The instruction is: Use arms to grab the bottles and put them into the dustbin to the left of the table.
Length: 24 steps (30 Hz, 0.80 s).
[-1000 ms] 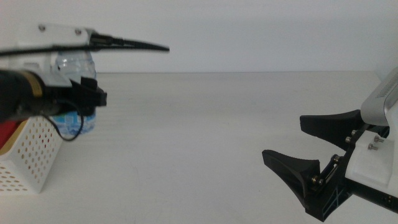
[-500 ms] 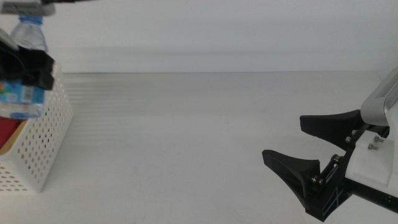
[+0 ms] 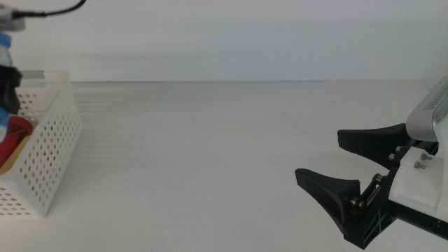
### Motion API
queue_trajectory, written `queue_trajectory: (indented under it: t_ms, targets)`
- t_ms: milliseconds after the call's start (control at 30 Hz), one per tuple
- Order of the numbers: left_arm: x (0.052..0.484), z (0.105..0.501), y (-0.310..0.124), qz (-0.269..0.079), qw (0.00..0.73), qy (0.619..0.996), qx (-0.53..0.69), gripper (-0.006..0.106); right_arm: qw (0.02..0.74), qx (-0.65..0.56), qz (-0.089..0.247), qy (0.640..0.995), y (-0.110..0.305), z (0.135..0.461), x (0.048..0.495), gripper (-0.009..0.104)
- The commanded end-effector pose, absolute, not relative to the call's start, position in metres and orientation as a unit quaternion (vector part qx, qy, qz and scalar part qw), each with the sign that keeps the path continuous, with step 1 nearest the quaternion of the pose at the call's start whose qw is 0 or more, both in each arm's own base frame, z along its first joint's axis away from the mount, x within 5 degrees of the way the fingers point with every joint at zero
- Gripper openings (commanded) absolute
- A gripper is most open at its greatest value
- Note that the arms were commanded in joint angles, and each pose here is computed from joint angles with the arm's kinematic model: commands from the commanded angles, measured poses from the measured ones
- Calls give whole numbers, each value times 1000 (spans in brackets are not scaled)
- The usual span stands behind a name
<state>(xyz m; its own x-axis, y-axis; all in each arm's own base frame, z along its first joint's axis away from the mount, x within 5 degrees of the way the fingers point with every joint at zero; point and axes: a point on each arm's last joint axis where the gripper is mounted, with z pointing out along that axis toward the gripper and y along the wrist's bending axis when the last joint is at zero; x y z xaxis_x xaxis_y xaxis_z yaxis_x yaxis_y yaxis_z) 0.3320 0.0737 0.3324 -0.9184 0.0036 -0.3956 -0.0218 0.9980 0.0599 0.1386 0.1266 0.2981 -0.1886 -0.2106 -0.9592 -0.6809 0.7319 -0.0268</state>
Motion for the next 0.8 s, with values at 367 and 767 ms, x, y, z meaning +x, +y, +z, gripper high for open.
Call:
queue_trajectory:
  t_ms: [367,767]
  targets:
    - [371,294,109,56,222,973,-11,-5,605,-289,215,710,126,316,141,79]
    - [382,271,116,73,200,977,1,25,605,-289,215,710,126,316,141,79]
